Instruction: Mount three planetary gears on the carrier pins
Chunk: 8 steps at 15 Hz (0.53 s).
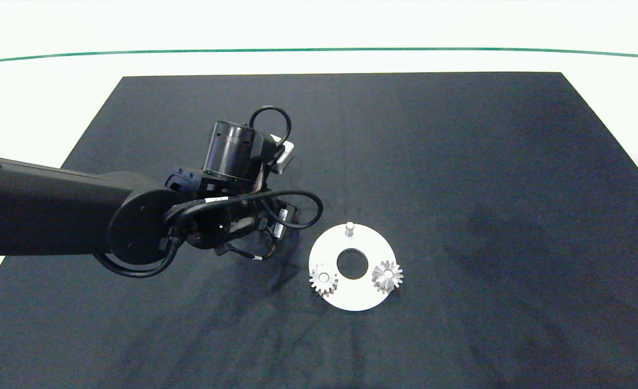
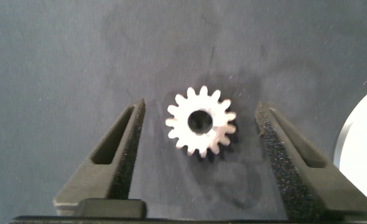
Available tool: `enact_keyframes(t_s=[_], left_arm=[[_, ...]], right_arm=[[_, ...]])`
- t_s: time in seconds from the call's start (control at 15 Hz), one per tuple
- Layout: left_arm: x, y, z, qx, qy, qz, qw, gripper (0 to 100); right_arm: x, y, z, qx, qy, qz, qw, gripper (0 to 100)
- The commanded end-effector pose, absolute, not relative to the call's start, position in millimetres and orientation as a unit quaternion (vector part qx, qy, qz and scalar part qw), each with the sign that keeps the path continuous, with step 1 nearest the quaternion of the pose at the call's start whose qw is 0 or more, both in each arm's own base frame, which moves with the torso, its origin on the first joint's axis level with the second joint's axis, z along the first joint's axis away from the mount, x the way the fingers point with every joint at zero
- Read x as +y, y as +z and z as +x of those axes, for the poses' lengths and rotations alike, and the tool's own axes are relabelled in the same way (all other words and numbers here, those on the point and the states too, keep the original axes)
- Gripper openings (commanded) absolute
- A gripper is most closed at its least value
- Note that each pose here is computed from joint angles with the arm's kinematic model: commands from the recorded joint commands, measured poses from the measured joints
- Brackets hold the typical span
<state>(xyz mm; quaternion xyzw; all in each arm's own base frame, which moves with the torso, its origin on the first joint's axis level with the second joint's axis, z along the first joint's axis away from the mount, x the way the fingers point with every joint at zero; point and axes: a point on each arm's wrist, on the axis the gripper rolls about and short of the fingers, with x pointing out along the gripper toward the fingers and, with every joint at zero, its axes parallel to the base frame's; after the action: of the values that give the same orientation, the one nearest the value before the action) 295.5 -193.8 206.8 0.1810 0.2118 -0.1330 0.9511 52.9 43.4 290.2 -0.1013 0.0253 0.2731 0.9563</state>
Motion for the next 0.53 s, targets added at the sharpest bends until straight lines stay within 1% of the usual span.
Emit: enact_keyframes(t_s=[0.07, 0.53], left_arm=[[-193.7, 205.0, 295.4, 0.213, -0.132, 0.183, 0.951, 63], [-193.1, 199.2, 293.6, 0.222, -0.133, 0.188, 0.948, 50]], right_arm=[[43.9, 289.6, 53.4, 0.027, 0.273, -0.103, 0.956, 100], [43.2, 290.4, 52.7, 0.024, 0.273, -0.101, 0.956, 100]])
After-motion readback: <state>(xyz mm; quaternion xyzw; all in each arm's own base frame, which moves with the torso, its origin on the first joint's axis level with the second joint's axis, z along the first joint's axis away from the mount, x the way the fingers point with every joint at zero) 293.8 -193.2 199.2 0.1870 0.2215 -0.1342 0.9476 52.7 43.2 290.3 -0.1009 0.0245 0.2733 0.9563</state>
